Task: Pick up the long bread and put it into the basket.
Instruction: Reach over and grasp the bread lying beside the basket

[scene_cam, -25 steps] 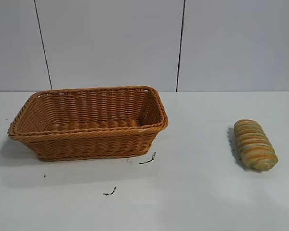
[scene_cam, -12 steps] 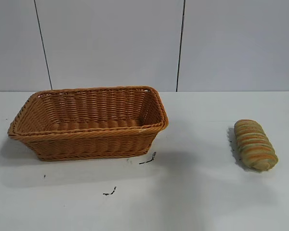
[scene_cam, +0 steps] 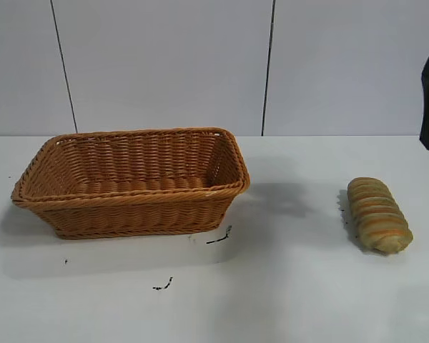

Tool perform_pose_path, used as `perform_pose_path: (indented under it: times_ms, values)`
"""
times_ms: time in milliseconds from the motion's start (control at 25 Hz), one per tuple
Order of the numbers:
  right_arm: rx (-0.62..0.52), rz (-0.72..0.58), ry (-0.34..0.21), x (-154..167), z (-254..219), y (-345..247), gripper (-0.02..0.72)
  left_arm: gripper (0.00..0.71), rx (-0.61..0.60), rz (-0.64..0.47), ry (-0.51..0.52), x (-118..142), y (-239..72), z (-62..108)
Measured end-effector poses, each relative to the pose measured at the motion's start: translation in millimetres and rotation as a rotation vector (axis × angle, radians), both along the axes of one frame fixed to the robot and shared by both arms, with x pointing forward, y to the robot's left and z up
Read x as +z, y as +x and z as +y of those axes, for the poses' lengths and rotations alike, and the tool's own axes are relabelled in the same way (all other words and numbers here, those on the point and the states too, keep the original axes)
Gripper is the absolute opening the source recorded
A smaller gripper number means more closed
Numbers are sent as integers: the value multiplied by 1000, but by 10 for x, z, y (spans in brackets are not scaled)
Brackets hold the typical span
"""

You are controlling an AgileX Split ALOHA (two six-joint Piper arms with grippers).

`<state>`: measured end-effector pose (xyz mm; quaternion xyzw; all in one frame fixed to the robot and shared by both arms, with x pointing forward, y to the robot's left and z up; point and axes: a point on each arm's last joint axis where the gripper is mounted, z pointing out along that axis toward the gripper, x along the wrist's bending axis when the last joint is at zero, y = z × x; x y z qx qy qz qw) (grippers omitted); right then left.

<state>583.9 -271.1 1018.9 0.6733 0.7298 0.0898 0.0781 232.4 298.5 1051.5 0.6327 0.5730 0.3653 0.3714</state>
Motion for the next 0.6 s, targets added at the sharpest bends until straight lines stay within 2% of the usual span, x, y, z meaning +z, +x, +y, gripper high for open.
perform_pose_path:
  times_ms: [360, 600]
  values:
    - [-69, 55, -18, -502, -208, 236, 689, 692, 0, 0, 0, 0, 0, 0]
    - [-21, 29, -17, -747, -187, 362, 689, 692, 0, 0, 0, 0, 0, 0]
